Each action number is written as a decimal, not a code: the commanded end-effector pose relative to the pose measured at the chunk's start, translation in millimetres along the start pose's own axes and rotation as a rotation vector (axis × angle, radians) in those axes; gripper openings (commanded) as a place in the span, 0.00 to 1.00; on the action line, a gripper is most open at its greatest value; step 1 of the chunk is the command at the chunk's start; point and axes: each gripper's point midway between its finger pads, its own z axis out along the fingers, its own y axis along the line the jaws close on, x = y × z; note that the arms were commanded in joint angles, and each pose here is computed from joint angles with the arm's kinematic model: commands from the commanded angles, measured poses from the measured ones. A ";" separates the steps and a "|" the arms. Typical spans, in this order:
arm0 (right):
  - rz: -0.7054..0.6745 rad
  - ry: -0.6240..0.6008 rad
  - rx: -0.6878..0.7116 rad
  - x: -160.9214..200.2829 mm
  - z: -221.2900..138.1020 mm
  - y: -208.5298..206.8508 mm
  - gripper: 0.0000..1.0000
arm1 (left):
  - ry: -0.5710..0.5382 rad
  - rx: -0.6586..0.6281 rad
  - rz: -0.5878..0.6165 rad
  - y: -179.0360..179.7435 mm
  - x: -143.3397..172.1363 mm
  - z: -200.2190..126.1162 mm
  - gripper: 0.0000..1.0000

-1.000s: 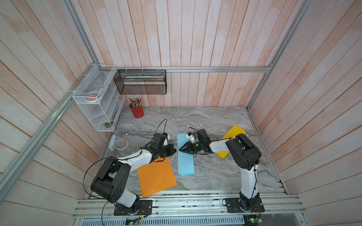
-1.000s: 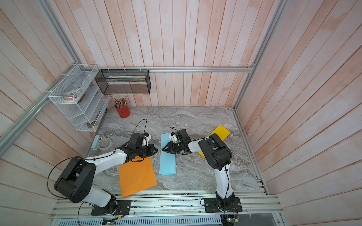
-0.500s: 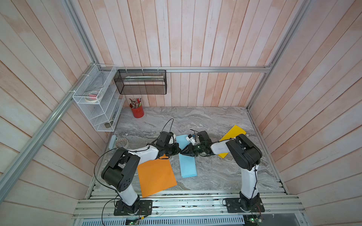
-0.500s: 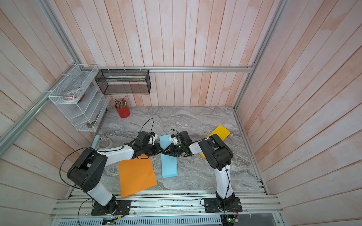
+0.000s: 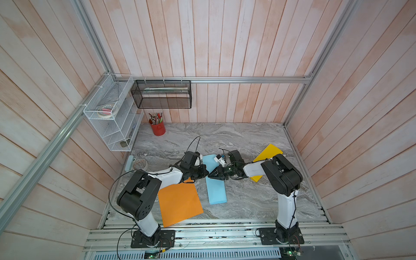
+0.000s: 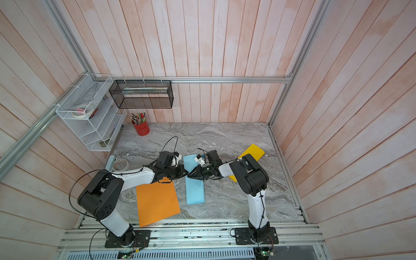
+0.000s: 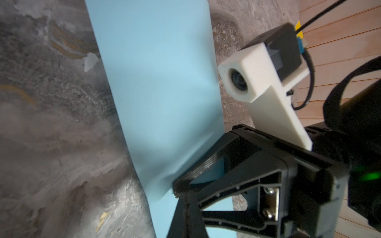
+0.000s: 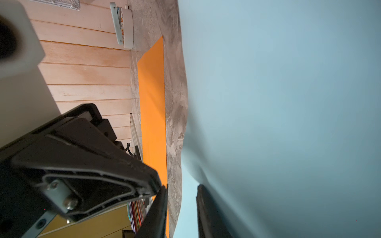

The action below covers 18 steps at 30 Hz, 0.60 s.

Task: Fold the rectangular paper in half along the long edge
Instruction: Fold the paper at the center of the board.

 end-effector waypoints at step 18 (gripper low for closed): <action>0.007 -0.018 0.035 1.2 -12.8 -14.2 0.25 | 0.008 -0.029 0.008 8.0 -0.3 9.8 0.00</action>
